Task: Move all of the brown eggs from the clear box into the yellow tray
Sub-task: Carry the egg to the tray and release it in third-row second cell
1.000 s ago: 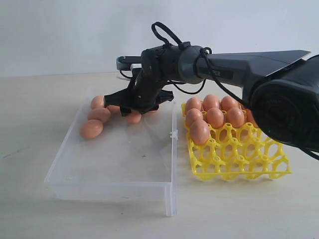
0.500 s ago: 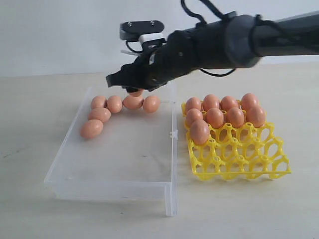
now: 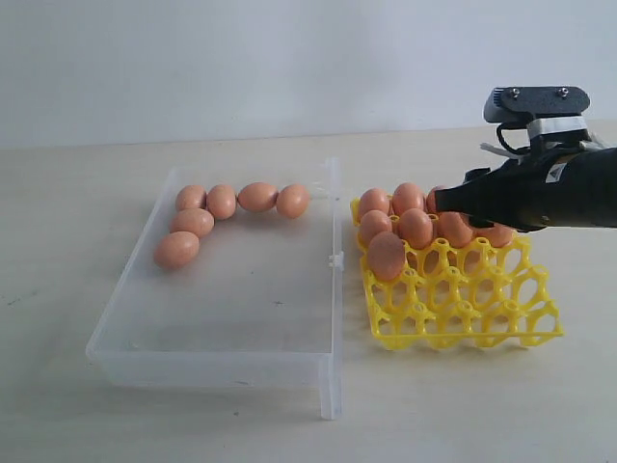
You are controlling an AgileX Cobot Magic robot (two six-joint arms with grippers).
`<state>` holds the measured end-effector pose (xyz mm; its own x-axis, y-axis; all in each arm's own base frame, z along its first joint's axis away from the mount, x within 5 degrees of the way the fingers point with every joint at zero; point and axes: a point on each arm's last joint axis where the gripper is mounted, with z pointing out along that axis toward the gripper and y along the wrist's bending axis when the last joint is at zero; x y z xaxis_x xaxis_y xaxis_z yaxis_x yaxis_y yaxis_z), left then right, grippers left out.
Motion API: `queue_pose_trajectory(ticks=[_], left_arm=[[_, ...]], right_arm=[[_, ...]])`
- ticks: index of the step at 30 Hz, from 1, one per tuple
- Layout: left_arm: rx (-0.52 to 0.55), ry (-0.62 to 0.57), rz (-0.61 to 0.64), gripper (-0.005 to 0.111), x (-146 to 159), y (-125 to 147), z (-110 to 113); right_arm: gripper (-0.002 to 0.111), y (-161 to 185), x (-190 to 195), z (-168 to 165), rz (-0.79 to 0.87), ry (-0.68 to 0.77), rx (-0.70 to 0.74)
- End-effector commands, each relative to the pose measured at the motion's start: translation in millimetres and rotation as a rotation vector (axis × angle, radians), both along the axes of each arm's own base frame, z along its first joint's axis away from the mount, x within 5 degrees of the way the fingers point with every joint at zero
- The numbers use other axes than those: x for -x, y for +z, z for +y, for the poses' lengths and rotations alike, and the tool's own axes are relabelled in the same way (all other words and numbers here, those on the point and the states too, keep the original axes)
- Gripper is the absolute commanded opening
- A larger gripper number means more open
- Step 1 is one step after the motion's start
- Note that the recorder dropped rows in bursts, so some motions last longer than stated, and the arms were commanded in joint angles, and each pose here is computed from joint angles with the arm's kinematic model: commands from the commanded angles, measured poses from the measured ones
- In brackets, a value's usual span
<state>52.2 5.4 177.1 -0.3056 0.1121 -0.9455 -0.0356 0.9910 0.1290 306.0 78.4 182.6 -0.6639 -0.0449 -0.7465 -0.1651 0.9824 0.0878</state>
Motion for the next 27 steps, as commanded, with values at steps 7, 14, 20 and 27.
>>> queue_pose_trajectory(ticks=[7, 14, 20, 27], left_arm=[[0.006, -0.006, -0.013, 0.000, -0.3, 2.1, -0.5], [0.006, -0.006, -0.013, 0.000, -0.3, 2.1, -0.5], [0.006, -0.006, -0.013, 0.000, -0.3, 2.1, -0.5], [0.006, -0.006, -0.013, 0.000, -0.3, 2.1, -0.5]], right_arm=[[0.000, -4.3, 2.7, 11.3, 0.011, 0.024, -0.013], [0.000, -6.5, 10.1, 36.7, 0.010, 0.107, -0.012], [0.000, -18.9, 8.1, 37.5, 0.044, 0.106, -0.001], [0.000, -34.3, 6.3, 38.1, 0.086, 0.105, 0.013]])
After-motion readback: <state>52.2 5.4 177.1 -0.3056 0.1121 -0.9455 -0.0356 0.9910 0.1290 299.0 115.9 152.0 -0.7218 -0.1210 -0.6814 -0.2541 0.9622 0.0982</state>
